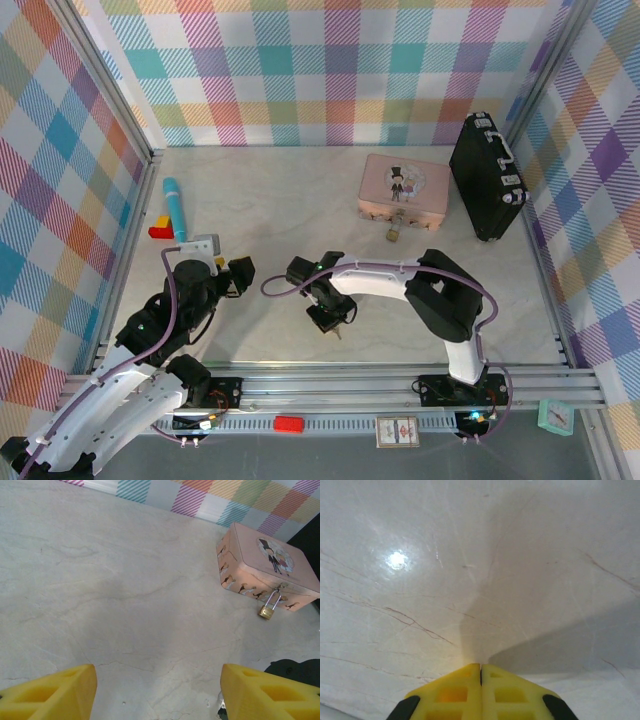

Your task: Unlock the padlock with the key

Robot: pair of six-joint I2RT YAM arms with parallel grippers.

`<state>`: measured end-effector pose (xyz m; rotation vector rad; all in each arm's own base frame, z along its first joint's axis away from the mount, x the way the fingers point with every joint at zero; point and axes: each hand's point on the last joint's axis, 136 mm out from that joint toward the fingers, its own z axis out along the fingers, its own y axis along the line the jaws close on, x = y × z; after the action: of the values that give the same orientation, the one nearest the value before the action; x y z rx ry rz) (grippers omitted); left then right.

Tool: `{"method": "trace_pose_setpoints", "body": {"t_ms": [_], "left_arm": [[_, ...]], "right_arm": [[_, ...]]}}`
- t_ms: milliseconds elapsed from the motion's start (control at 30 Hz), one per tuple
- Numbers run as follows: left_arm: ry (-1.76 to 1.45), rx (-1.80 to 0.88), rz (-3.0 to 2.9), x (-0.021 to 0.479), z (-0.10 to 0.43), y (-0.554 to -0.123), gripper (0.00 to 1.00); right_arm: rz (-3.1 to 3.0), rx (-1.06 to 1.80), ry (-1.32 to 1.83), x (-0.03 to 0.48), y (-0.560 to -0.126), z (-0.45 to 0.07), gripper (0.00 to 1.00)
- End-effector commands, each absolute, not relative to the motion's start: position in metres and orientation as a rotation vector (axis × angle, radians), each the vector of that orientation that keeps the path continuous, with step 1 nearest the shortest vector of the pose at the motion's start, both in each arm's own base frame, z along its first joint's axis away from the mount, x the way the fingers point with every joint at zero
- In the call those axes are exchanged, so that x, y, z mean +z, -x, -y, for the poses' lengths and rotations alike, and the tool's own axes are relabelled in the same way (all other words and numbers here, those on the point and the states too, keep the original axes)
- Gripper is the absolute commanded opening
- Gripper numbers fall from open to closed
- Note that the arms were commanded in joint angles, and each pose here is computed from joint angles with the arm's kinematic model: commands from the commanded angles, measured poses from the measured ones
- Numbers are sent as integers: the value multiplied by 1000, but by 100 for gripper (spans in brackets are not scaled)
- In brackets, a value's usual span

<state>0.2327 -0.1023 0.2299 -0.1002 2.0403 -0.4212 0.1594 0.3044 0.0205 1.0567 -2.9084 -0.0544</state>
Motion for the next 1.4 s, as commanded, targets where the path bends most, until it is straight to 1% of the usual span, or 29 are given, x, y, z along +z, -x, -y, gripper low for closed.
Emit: {"method": "trace_pose_setpoints", "body": {"t_ms": [0, 100, 200, 267, 400, 500, 600, 733, 867, 967, 1100, 1167, 1267, 1367], "left_arm": [[119, -405, -2048, 227, 99, -234, 66], [111, -419, -2061, 223, 102, -234, 67], [88, -440, -2079, 220, 109, -236, 68], [62, -474, -2096, 218, 118, -238, 71], [23, -530, -2164, 208, 135, -241, 70], [-37, -614, -2188, 203, 153, -241, 68], [-98, -695, -2195, 199, 169, -241, 69], [-197, -912, -2162, 197, 202, -237, 70], [-308, -1144, -2049, 210, 231, -227, 70], [-372, -1234, -1965, 225, 241, -222, 68], [-481, -1292, -1878, 239, 248, -211, 67], [-486, -1303, -1852, 244, 249, -211, 70], [-508, -1416, -1768, 258, 258, -207, 71], [-540, -1511, -1700, 269, 266, -203, 69]], "right_arm": [[2980, -89, -1043, 38, -163, -304, 4], [3033, -140, -1016, 47, -168, -306, 0], [3085, -226, -965, 59, -174, -309, 0], [3124, -318, -914, 70, -178, -312, 0], [3207, -559, -840, 101, -188, -320, 0], [3272, -722, -783, 125, -197, -324, 0], [3318, -910, -736, 153, -206, -327, 0], [3358, -1158, -687, 196, -217, -329, 0], [3340, -1396, -770, 239, -217, -336, 0], [3329, -1526, -848, 262, -214, -337, 0], [3312, -1606, -925, 278, -211, -337, 0], [3289, -1649, -953, 283, -208, -338, 0], [3273, -1734, -972, 293, -206, -339, 0], [3257, -1786, -1021, 303, -204, -339, 0]]}}
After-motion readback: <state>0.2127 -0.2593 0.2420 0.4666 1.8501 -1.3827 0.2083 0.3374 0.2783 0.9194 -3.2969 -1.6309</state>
